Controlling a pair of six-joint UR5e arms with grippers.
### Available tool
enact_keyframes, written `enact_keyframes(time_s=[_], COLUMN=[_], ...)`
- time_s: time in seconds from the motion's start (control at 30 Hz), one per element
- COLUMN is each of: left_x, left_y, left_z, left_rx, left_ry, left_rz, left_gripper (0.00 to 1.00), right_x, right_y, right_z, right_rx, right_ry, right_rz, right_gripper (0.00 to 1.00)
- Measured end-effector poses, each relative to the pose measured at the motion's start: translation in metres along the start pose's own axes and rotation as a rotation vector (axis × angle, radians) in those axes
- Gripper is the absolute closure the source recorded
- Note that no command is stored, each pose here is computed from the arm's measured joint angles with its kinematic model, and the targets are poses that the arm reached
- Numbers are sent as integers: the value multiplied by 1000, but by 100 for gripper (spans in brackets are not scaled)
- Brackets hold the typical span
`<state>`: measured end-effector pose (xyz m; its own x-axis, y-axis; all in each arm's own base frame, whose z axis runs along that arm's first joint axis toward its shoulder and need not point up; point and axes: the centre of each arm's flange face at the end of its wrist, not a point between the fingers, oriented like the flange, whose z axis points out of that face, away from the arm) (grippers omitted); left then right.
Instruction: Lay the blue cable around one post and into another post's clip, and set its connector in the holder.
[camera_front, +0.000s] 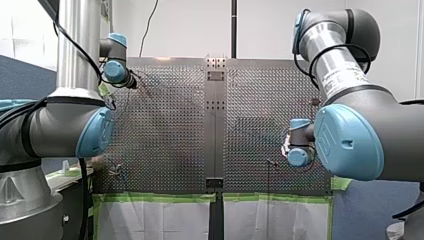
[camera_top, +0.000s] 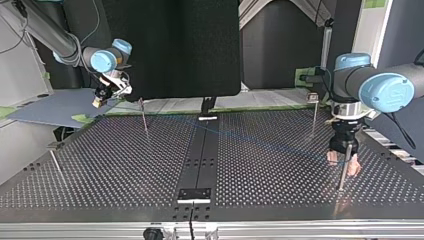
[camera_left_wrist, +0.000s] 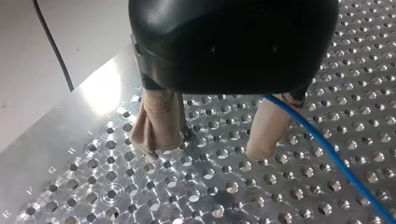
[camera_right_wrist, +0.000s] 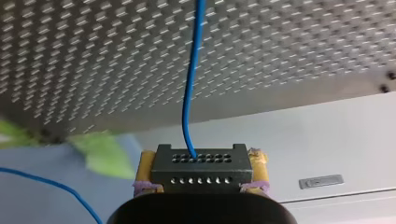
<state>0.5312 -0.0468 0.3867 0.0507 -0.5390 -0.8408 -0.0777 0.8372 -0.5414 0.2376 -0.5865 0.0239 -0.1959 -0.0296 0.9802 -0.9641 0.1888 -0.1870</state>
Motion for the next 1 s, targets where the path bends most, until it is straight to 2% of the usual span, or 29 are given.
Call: enact_keyframes(time_s=[0.27, 0.37, 0.57, 0.77, 0.9, 1.0], left_x=[1, 1, 2, 2, 3, 3], left_y=[-1, -2, -2, -3, -4, -5], left_z=[0, 0, -1, -1, -1, -1], left_rx=[2, 3, 4, 5, 8, 9], left_ry=[1, 2, 3, 4, 5, 6], left_rz=[0, 0, 0, 0, 0, 0], left_gripper=[0, 0, 0, 0, 0, 0], right_x=[-54, -74, -109, -124, -127, -128], right_y=[26, 36, 57, 71, 80, 87], right_z=[-27, -39, -64, -82, -89, -94], right_rx=[-12, -16, -13, 18, 34, 44], right_ry=[-63, -87, -136, -160, -166, -170], right_rz=[-85, -102, -127, -154, -155, -142], right_gripper=[100, 100, 100, 100, 100, 100])
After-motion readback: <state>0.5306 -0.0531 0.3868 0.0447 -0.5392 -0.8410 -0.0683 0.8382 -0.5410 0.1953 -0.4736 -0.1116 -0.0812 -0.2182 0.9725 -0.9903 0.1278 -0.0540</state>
